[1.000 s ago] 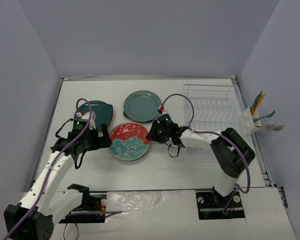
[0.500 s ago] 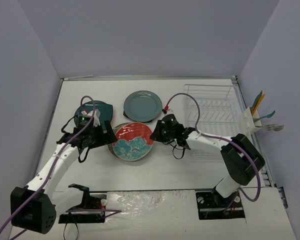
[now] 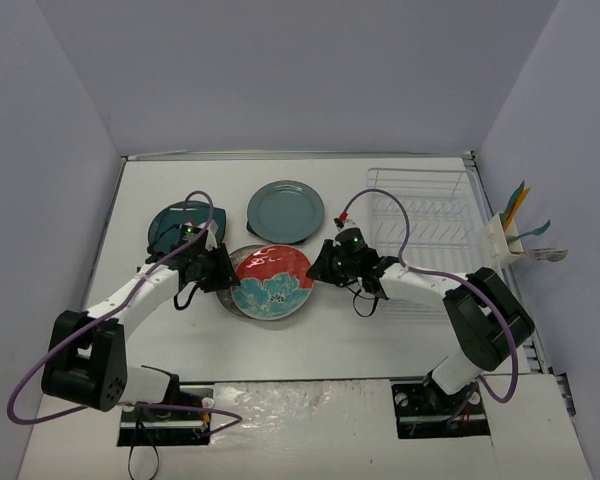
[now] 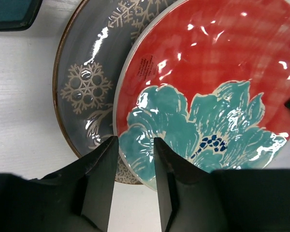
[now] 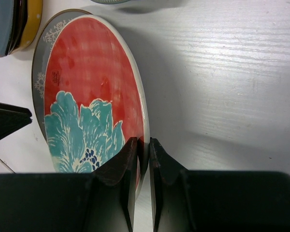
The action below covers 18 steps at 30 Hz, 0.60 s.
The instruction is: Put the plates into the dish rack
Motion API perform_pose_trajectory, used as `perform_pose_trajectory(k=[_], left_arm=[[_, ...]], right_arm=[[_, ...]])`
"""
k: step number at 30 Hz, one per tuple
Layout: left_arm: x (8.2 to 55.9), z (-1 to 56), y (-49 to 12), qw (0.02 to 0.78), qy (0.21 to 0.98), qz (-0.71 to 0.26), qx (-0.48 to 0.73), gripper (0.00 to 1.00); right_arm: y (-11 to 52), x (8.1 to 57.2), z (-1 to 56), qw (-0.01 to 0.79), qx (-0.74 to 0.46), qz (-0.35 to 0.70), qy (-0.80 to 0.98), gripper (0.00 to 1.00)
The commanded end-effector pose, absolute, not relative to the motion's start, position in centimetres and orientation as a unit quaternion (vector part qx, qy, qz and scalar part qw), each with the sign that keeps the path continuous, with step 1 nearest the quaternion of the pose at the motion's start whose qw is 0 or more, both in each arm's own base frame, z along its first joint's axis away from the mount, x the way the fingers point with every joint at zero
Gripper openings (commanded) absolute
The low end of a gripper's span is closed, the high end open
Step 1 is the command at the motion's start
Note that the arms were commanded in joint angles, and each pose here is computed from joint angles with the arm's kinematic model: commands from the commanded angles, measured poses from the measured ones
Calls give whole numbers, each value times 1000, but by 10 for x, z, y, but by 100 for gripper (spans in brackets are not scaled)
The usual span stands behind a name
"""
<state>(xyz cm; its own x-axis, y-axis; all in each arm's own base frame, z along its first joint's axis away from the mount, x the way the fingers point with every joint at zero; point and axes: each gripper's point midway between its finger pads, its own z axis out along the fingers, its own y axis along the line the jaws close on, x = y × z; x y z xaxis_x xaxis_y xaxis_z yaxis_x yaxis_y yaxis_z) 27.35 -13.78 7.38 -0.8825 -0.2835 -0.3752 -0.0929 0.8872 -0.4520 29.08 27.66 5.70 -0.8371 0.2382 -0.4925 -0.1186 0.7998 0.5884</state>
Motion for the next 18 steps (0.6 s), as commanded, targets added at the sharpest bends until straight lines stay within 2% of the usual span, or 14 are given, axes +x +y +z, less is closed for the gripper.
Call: perform_pose_trajectory(k=[1, 13, 15, 18], left_arm=[[305, 101, -151, 271, 928, -241, -91, 31], [305, 58, -158, 227, 941, -231, -98, 24], [306, 54, -159, 222, 943, -228, -98, 23], [307, 49, -163, 217, 944, -229, -96, 22]], right_arm=[[281, 298, 73, 310, 20, 336, 889, 0], [281, 293, 61, 294, 27, 356, 887, 2], [280, 291, 59, 295, 30, 359, 885, 7], [283, 289, 59, 294, 30, 370, 881, 22]])
